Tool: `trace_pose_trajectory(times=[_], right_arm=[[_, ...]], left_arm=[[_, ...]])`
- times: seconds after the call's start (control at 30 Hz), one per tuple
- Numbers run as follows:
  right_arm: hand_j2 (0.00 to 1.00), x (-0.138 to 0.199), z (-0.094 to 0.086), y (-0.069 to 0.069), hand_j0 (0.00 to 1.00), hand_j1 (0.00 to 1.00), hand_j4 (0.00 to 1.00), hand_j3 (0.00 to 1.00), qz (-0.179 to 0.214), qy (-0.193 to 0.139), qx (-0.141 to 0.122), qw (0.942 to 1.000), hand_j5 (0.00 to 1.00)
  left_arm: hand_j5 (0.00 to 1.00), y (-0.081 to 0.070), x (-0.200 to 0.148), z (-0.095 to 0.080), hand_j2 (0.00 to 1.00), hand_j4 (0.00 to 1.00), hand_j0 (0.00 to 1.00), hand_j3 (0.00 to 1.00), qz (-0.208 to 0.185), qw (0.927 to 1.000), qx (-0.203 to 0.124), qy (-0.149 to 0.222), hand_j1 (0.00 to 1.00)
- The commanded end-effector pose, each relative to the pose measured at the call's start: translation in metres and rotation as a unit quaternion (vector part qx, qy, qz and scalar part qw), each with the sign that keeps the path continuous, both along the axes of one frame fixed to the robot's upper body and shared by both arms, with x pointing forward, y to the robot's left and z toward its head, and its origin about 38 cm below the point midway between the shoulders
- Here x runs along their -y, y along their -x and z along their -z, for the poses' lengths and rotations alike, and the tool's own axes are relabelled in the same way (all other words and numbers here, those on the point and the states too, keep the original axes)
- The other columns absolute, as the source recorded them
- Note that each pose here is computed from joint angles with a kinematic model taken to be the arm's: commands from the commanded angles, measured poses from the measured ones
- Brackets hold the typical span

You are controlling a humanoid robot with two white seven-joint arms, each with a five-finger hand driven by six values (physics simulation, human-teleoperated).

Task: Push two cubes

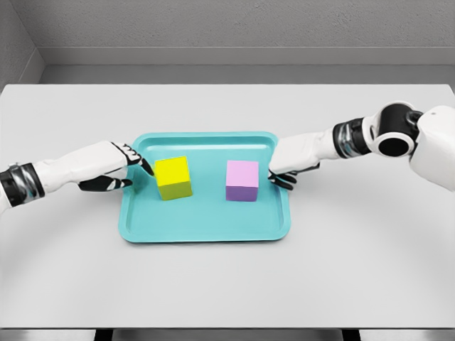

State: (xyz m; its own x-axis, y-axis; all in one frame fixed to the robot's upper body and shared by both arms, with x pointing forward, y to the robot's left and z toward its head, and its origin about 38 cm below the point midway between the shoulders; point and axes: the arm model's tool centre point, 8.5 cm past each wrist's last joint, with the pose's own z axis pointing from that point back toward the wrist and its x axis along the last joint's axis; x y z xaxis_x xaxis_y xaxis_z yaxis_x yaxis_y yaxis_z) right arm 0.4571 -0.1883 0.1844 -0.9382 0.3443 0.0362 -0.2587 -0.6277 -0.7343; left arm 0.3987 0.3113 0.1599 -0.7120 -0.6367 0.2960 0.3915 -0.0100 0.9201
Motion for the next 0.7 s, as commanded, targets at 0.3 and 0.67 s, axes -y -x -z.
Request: trace_pose_trajectory(times=[0.3, 0.67], right_arm=[[0.13, -0.009, 0.005, 0.002, 0.13, 0.13, 0.13, 0.13, -0.009, 0.002, -0.006, 0.9999, 0.13], [0.13, -0.025, 0.001, 0.001, 0.13, 0.13, 0.13, 0.13, -0.023, -0.003, 0.000, 0.9997, 0.13]], left_arm=[[0.60, -0.008, -0.006, 0.011, 0.60, 0.60, 0.60, 0.60, -0.018, 0.9997, -0.016, 0.004, 0.60], [0.60, -0.009, 0.001, 0.011, 0.60, 0.60, 0.60, 0.60, -0.012, 0.9998, -0.014, 0.008, 0.60]])
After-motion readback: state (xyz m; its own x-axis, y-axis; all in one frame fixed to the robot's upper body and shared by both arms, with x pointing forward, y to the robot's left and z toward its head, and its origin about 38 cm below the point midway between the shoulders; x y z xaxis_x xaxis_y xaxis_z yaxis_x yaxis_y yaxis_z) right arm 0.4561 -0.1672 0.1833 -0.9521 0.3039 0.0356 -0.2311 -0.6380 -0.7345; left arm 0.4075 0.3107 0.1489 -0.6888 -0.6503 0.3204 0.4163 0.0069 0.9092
